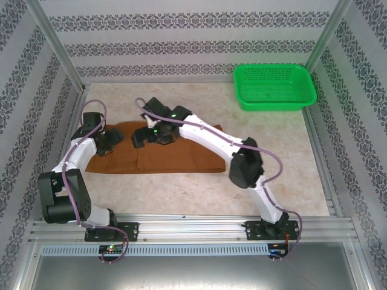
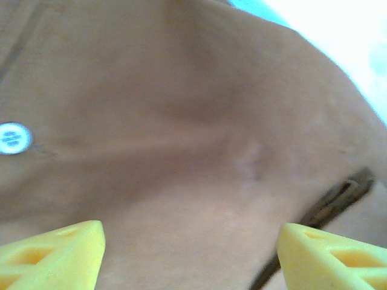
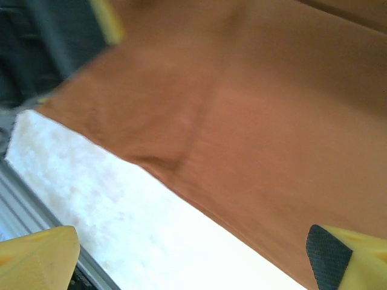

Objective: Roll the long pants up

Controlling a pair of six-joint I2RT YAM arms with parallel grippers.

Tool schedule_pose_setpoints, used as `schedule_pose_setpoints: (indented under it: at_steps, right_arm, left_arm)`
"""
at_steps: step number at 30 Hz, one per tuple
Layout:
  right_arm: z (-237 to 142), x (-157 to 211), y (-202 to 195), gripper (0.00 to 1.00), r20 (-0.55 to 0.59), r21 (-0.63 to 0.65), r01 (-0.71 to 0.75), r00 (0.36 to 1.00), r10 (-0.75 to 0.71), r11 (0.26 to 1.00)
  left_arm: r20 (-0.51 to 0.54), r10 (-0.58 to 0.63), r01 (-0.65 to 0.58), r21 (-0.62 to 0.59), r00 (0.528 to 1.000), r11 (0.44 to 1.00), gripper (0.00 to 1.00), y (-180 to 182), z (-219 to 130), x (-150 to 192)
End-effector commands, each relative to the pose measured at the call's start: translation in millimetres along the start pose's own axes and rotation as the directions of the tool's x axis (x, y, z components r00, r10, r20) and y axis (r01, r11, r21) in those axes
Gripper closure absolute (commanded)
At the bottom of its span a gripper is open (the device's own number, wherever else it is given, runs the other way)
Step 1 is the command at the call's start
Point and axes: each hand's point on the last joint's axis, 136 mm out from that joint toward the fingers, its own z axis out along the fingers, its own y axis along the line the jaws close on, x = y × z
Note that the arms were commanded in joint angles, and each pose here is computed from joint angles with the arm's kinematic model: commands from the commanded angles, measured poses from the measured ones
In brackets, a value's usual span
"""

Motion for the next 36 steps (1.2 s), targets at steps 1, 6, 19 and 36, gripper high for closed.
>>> schedule_pose_setpoints:
  at_steps: [1,6,19,36]
  right_arm:
    - [-55.9,-28.6,-36.2,0.03,0.142,-0.063,-0.126,0.981,0.134,0.990]
    - [-67.1,-15.4,-99.9,0.04,0.172,-0.006,-0.237,0.957,0.235,0.971]
    - [-29.7,4.1,-158.2,0.06,0.111,0.048,-0.346,0.934,0.339,0.937]
    - [-10.6,15.9,-181.3,0.07,0.079,0.062,-0.384,0.922,0.379,0.921]
  left_arm:
    - [-0.039,0.058,-0.049,0.189,0.998,0.981,0.22,-36.8,11.6,5.8]
    - [-0.147,0.109,-0.073,0.231,0.983,0.970,0.18,-47.3,34.6,32.9]
    - [-0.166,0.246,-0.204,0.233,0.955,0.951,0.20,-62.8,29.4,62.7]
    - [-0.299,0.321,-0.235,0.289,0.899,0.928,0.23,-84.1,64.1,93.9]
